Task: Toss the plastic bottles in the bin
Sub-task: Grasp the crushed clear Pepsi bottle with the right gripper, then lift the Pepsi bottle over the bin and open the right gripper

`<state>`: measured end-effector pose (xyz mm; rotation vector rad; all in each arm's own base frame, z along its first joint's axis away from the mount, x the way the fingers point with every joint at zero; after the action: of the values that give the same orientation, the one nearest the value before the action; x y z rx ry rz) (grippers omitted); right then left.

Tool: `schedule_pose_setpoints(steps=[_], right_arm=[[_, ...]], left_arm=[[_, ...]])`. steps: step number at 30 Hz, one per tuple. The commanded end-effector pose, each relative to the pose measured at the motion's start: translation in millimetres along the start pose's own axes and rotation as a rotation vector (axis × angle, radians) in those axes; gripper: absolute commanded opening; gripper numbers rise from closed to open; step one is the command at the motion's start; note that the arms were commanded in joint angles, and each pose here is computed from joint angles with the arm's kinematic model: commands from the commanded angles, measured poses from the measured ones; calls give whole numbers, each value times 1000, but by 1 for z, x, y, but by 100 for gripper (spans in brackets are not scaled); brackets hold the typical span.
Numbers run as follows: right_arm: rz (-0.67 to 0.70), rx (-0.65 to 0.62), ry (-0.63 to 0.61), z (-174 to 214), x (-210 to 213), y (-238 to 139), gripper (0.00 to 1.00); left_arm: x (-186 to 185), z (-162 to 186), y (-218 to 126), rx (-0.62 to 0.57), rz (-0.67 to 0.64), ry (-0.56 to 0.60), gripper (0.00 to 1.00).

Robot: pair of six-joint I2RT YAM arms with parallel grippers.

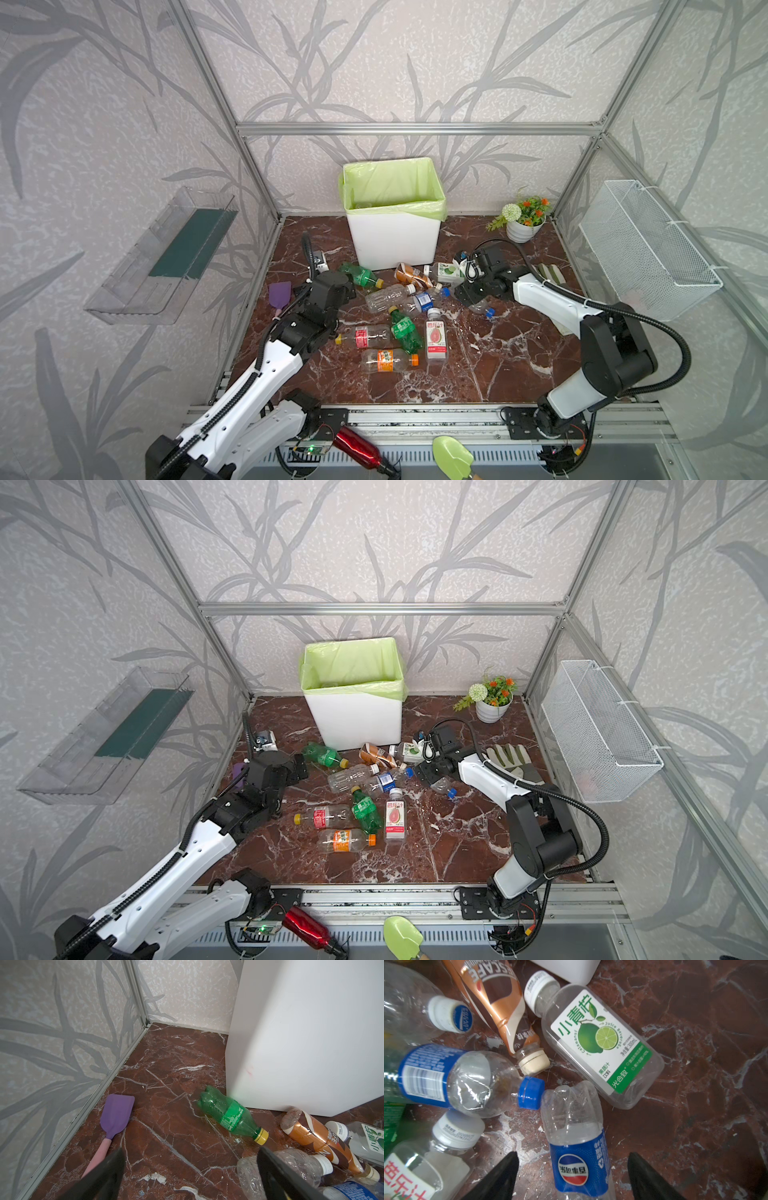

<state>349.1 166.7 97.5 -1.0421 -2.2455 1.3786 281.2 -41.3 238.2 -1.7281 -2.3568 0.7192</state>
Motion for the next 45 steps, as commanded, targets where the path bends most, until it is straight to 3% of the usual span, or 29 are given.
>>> schedule_pose_setpoints(steps=[1,15,18,22,28,34,37,41,45], right_arm=[[7,95,-41,9,0,6,82],[7,273,-136,21,9,37,72],[10,297,-152,22,11,39,66],[36,296,-143,22,8,33,54],[72,185,-114,1,3,-1,51],[104,-58,-39,-43,-14,-72,50],[171,-282,24,-74,-37,-129,48],[312,-627,49,-124,-68,-242,49],[428,-1110,50,-171,-73,-395,51]], left_arm=[[7,7,0,18,-14,-16,99],[15,12,-2,18,-33,-30,99],[18,10,-4,9,-39,-33,99],[22,10,-7,1,-43,-43,99],[24,9,-9,-7,-45,-53,99],[28,12,-5,-6,-73,-39,99],[34,17,0,1,-106,-34,99],[40,27,9,37,-123,-56,99],[44,41,24,83,-127,-94,99]])
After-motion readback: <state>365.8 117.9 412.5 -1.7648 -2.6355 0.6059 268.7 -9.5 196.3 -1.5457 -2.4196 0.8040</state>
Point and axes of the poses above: each gripper's point midway between its finger pads, its own y axis out along the fingers, its own x axis along the line the jaws close on, z = x × y, the point moved 2 cm from there along -y, back along the fingers, and after that the axes turned 9 degrees about -y, right-handed, at the moved point
